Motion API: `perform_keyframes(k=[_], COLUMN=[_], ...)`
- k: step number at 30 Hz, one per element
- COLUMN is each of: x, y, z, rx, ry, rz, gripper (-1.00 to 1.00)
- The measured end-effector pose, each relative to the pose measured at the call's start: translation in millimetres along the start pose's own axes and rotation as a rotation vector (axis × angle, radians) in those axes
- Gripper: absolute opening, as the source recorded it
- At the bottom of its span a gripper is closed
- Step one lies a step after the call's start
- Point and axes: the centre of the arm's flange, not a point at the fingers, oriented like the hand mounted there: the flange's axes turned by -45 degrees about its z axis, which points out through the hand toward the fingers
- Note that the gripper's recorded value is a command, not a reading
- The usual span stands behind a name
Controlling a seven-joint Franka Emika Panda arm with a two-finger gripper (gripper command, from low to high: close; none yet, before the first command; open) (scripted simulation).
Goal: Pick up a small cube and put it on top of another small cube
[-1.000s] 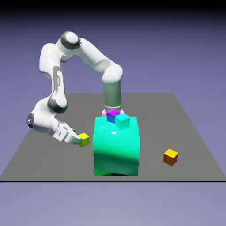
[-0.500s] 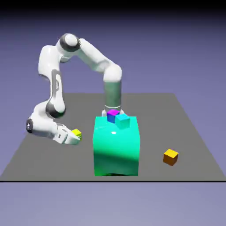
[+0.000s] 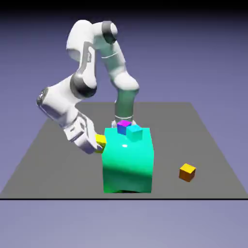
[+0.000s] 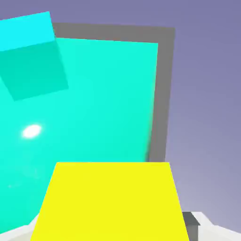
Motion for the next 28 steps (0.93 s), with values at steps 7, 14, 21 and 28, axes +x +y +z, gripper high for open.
perform_keyframes(k=[7, 14, 21, 28], x=[50.0, 95.2, 118.7, 114.5], y=[10.4, 5.1, -8.8, -26.7], z=[17.2, 29.6, 44.6, 92.8], rx=[0.152, 0.316, 0.424, 0.424], ry=[0.069, 0.177, 0.273, 0.273], rz=[-0.149, -0.325, -0.442, -0.441], gripper=[-1.00, -1.00, -1.00, 1.00])
